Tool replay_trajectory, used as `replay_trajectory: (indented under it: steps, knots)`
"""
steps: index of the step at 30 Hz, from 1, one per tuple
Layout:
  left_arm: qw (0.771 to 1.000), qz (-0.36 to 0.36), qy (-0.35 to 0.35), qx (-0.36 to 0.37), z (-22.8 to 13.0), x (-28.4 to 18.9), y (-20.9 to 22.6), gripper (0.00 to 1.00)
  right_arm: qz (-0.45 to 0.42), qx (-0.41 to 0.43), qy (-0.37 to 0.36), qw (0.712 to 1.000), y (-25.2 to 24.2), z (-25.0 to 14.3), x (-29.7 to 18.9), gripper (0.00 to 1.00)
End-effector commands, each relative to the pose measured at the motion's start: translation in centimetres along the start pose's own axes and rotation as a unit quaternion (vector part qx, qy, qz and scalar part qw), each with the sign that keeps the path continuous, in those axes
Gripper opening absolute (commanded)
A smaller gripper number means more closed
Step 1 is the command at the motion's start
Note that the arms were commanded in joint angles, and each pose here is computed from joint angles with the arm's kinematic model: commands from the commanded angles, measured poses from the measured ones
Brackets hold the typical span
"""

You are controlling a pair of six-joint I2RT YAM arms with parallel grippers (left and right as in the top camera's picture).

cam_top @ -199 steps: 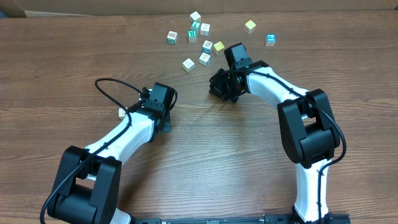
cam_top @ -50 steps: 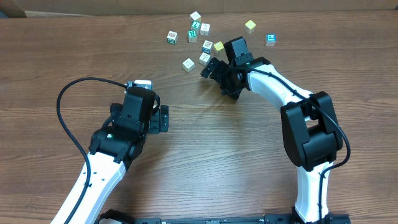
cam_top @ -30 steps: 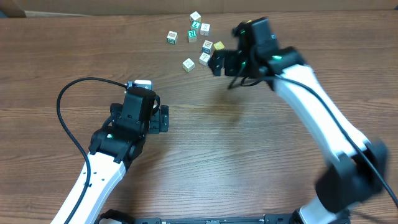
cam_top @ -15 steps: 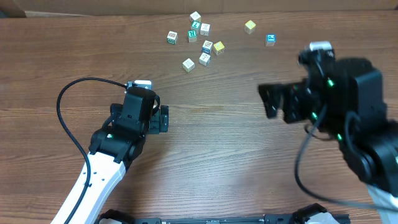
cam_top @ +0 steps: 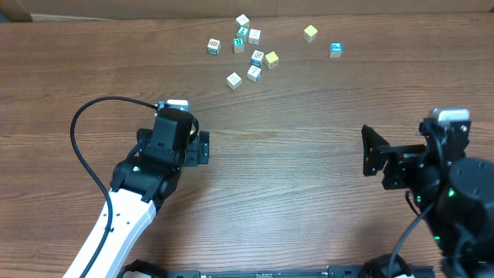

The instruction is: Form a horizontal line

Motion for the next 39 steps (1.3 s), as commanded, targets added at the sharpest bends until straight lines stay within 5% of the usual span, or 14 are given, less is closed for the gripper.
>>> replay_trajectory:
  steps: [1,8,12,39]
  knots:
    - [1.0,0.001,-0.005,0.007,0.0,-0.2,0.1,0.99,0.013,-0.042,-0.048,0.998,0.4,-3.9,1.4,1.0]
    - [1.0,0.001,-0.005,0.007,0.0,-0.2,0.1,0.99,-0.045,-0.043,-0.233,0.97,-0.2,-10.1,2.1,1.0]
    - [1.0,0.001,-0.005,0.007,0.0,-0.2,0.1,1.0,-0.074,-0.053,-0.276,0.957,-0.6,-12.3,2.6,1.0]
    - [1.0,0.001,-0.005,0.007,0.0,-0.2,0.1,1.0,-0.062,-0.03,-0.177,0.982,-0.4,-20.5,7.7,1.0]
Point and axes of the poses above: each gripper's point midway between its finger pads, its own x axis out along the fingers, its own y axis along the line the jaws close on, z = x × y, the point moved 10 cm from there along -x, back along the fingers, and after that the axes turned 15 degrees about -x, right-handed, at the moved point
